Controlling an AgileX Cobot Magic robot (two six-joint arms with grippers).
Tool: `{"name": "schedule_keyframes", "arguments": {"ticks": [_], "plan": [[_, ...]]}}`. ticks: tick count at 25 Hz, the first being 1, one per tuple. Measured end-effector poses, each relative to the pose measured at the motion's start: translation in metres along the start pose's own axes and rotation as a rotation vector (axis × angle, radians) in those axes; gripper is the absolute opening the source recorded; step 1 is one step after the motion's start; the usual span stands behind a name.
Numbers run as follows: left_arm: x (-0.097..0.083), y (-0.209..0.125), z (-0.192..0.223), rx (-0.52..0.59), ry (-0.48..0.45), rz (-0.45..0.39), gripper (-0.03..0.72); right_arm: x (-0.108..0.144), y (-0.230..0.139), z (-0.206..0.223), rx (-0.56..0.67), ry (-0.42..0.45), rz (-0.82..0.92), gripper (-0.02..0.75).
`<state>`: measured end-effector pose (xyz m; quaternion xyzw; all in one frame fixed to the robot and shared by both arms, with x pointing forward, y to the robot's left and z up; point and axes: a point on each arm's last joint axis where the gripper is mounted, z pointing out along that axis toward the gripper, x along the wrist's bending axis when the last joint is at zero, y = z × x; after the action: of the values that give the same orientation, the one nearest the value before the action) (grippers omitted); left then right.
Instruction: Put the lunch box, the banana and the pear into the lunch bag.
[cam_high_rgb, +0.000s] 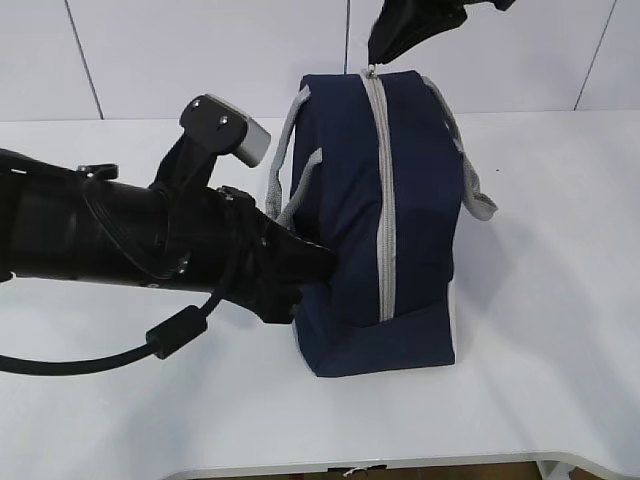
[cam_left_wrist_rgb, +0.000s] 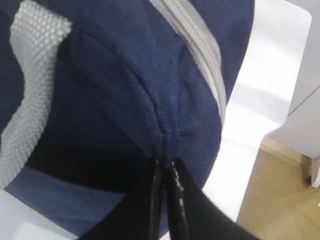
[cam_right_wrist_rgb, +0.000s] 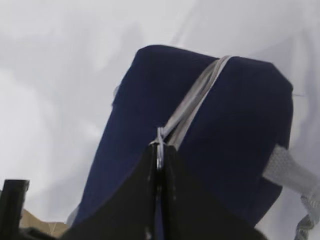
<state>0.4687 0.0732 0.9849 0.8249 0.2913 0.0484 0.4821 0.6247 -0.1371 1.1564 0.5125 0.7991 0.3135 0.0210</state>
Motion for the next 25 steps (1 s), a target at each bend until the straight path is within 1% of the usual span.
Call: {"name": "schedule_keyframes", "arguments": {"ticks": [9, 18, 25], "plan": [[-0.001, 0.0, 0.0, -0.002, -0.008, 0.0, -0.019, -0.025, 0.009, 0.018, 0.003, -0.02, 0.04, 0.018], [-0.001, 0.0, 0.0, -0.002, -0.009, 0.0, -0.02, -0.032, 0.026, 0.034, -0.032, -0.021, 0.027, 0.018], [-0.001, 0.0, 0.0, -0.002, -0.009, 0.0, -0.02, -0.047, 0.034, 0.051, -0.047, -0.031, 0.038, 0.018]]}}
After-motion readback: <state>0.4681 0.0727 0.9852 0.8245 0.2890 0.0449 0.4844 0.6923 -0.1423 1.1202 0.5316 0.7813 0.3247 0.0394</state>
